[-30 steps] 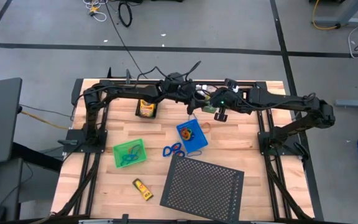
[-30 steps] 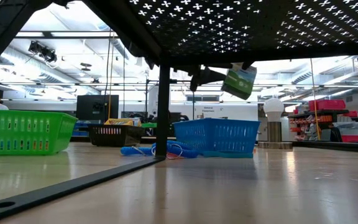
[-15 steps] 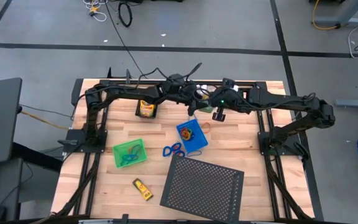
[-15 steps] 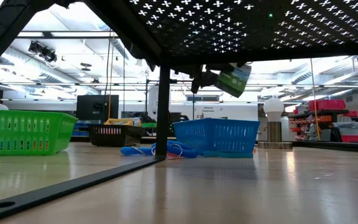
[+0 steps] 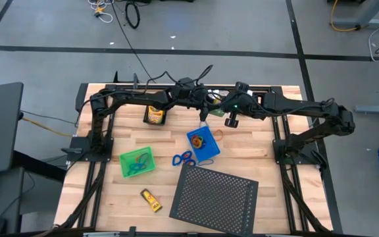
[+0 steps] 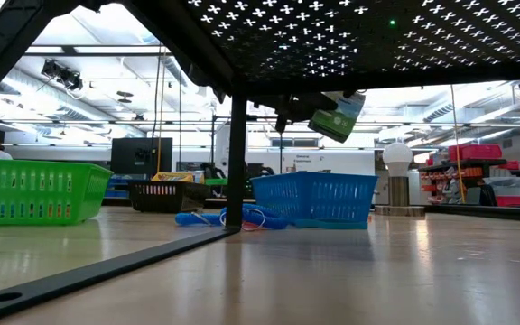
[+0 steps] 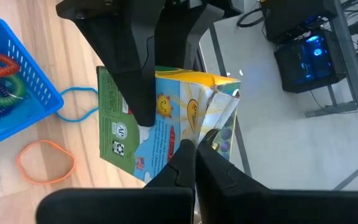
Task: Pick & Place Office Desk Supplies
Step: Put the green crayon box into the black bin
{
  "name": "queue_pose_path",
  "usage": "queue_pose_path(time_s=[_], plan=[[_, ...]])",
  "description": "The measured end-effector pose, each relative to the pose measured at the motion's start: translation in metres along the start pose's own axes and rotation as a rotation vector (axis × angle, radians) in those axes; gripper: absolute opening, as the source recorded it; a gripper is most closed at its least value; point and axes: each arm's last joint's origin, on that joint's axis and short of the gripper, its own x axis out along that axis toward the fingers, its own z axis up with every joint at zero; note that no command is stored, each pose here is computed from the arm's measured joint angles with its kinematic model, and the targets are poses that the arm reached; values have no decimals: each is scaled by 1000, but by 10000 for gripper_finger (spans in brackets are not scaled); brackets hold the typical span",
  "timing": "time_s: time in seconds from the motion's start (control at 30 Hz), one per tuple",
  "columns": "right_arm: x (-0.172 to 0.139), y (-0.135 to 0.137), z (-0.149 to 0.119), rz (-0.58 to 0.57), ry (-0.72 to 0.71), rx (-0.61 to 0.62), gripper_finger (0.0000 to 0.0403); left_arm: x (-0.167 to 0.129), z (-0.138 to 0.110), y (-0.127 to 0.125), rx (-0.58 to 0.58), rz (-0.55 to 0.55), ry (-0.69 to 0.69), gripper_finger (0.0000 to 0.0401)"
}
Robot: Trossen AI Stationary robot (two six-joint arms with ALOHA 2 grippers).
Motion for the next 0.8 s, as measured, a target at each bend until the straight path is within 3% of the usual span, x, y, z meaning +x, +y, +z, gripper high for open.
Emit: queue_pose_path(time_s=[0.13,0.23,0.6,0.8], plan=[[0,0,0,-1,-4,-4,3,0,0,0,22,-6,0,104],[-1,0,1,-9,-6,-6,27,0,0,0,27,-9,2,104],[-1,0,2,10,-25,27,261,-4,4,1,85,-20,0,104],[-20,1,5,37,-123,50,285,-14,13,0,174,-17,23,104]])
